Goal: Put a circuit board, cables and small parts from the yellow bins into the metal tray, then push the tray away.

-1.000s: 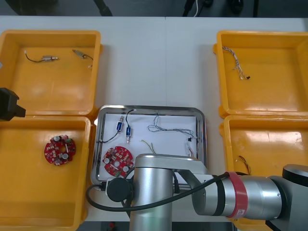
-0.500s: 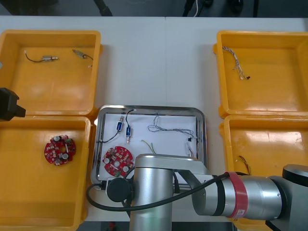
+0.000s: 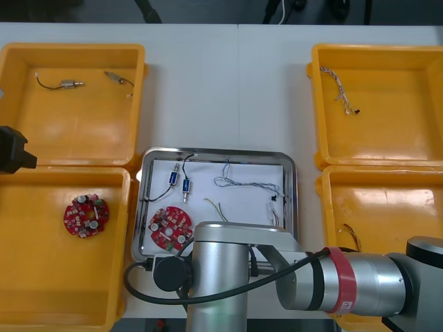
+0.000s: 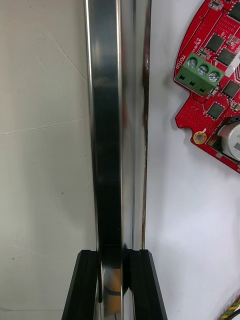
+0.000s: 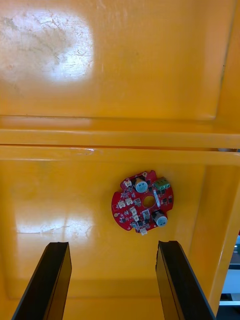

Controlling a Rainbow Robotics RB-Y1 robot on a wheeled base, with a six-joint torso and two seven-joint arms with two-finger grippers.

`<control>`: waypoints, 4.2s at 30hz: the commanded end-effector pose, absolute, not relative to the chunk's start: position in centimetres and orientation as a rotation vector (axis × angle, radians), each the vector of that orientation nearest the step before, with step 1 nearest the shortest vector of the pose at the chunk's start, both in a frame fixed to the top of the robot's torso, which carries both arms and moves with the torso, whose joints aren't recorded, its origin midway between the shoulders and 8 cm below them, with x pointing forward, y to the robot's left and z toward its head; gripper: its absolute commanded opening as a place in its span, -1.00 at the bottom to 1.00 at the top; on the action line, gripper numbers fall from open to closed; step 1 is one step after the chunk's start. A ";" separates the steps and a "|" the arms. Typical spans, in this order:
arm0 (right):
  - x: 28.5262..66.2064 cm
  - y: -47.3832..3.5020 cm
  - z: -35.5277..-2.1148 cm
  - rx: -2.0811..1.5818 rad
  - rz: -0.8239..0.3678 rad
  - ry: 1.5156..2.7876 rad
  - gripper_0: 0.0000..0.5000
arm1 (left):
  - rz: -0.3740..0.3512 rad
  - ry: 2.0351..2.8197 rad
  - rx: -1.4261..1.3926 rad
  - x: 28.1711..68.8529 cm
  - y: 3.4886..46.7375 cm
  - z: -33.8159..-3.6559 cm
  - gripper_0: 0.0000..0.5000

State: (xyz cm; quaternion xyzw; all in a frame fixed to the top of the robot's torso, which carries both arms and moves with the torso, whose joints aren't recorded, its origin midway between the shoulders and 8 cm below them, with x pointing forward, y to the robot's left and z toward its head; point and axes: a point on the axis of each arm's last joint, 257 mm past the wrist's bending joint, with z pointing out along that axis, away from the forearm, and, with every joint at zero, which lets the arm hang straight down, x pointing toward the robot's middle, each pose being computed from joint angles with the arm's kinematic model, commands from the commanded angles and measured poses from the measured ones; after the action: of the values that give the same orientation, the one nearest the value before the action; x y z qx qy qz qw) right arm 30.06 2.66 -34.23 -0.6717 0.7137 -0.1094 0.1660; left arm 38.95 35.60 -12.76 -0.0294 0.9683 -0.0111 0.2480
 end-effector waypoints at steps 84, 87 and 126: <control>49.3 1.2 -20.8 -1.645 -0.746 1.613 -0.80 | 0.008 2.617 0.017 38.7 36.0 -12.3 1.00; 50.0 1.0 -20.3 -1.638 -0.763 1.606 -0.81 | 0.008 2.617 0.017 38.7 36.0 -12.3 1.00; 58.4 1.4 -15.6 -1.545 -0.807 1.478 -0.81 | 0.008 2.617 0.017 38.7 36.0 -12.3 1.00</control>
State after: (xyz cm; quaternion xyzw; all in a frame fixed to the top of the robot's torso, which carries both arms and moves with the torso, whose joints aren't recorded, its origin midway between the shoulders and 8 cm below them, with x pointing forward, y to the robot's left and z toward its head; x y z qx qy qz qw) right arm 56.53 1.15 -19.05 -0.6242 0.6082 -0.3019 0.3864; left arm 38.95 35.60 -12.74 -0.0295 0.9681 -0.0111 0.2484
